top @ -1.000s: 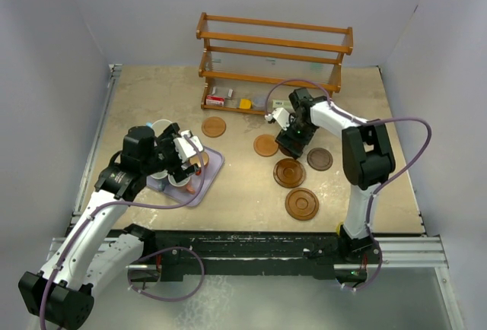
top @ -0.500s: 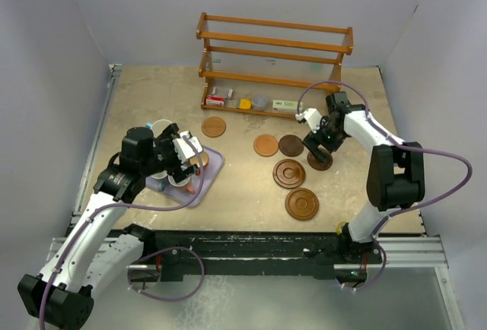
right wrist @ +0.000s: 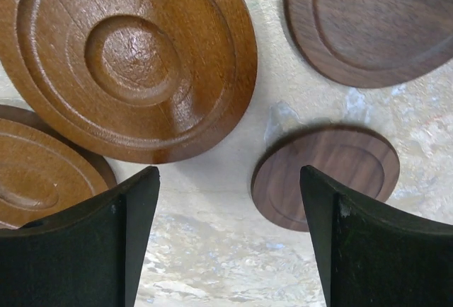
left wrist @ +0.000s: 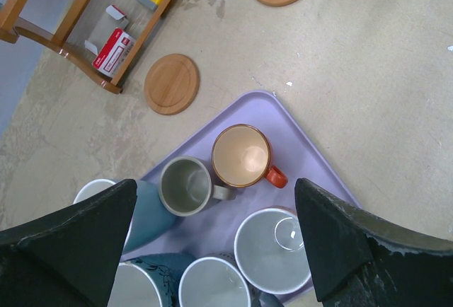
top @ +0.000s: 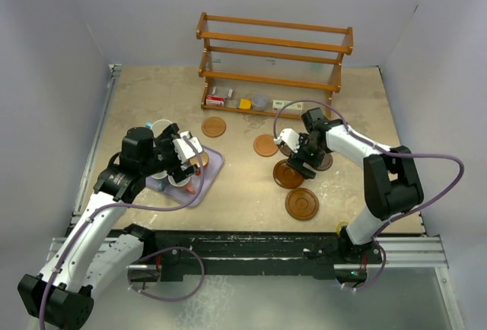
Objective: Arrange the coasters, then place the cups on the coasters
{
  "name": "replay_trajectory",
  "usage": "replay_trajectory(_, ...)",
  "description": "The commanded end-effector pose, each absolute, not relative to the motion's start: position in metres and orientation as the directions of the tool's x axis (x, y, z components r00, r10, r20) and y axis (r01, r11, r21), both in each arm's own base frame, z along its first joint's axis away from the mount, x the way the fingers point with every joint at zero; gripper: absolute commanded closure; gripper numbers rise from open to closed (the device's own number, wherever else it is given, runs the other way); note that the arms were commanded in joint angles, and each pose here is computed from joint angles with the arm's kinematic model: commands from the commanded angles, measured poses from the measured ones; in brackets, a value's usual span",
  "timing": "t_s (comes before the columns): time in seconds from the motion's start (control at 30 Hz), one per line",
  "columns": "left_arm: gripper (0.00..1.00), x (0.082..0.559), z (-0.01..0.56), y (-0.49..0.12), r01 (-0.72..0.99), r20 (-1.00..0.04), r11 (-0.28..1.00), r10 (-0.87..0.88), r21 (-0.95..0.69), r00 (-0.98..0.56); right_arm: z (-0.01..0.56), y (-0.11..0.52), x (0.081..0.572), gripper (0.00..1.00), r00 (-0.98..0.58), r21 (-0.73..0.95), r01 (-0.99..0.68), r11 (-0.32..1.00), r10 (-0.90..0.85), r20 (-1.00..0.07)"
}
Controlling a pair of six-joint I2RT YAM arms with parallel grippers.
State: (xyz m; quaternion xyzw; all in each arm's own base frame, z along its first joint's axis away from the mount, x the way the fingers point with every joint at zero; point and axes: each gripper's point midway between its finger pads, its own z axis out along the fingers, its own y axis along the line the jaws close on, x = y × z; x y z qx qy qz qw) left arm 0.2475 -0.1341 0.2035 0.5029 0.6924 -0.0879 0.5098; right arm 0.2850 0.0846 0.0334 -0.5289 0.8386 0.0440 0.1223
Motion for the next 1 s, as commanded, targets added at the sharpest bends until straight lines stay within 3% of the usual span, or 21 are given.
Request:
replay_trajectory(0.0,0.1,0.25,0.207,-0.136,0.781,-0.793,0.466,0.606,0.415,0.06,0.026,0.087,0.287,0.18,-0.365,-0.065,-0.919,0.389,-0.901,-0.235)
replay_trajectory(0.97,0.1,0.249,0.2,-0.132,0.776,-0.775,0.461,0.629,0.431,0.056,0.028,0.178,0.259,0.29,-0.16,0.049,-0.987,0.153,-0.944,-0.287)
